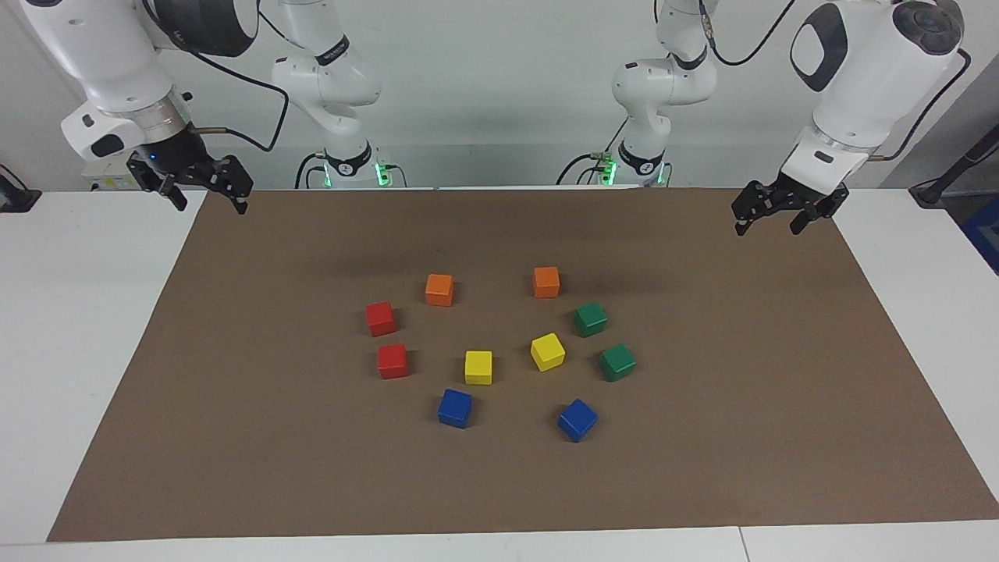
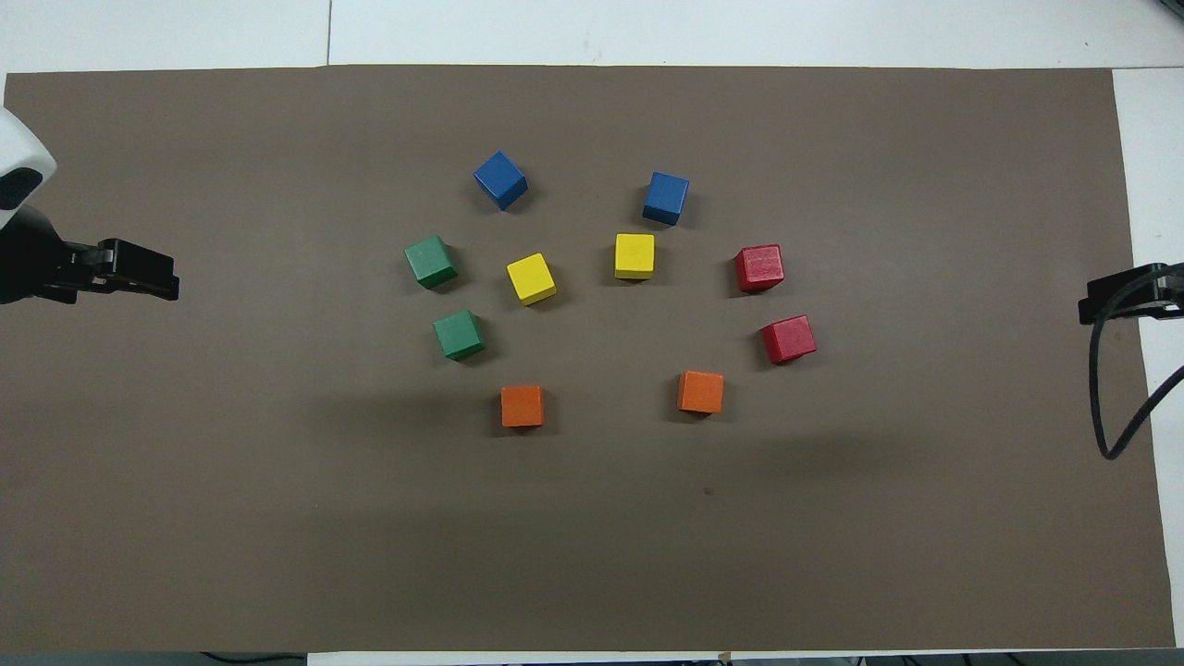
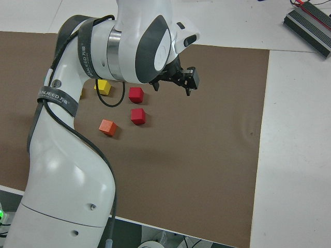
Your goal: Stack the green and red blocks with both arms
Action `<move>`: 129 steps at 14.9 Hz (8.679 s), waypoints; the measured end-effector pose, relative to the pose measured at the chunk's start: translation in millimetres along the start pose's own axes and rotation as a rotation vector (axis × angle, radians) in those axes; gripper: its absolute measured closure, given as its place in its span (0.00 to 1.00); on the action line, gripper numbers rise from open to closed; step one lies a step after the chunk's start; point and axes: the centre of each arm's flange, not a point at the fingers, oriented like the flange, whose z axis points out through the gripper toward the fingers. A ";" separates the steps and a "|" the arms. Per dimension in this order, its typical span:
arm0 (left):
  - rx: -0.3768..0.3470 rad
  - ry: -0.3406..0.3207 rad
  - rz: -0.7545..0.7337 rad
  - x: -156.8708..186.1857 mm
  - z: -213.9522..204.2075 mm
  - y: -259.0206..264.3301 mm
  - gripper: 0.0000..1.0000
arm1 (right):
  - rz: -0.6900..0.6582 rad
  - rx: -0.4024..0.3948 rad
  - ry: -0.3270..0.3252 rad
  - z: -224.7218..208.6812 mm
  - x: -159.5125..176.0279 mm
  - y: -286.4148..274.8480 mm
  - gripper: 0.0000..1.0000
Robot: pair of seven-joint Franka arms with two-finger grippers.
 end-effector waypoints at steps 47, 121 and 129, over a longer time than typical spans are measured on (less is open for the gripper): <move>-0.011 -0.004 -0.310 -11.1 278.4 236.7 0.00 | -0.241 0.028 0.120 266.0 17.8 -206.7 0.00; -0.050 0.079 -0.309 94.6 203.2 116.0 0.00 | -0.045 0.022 0.116 229.1 90.6 -68.0 0.00; -0.026 0.078 -0.377 104.4 231.2 197.6 0.00 | -0.173 0.028 0.138 135.5 93.1 -185.2 0.00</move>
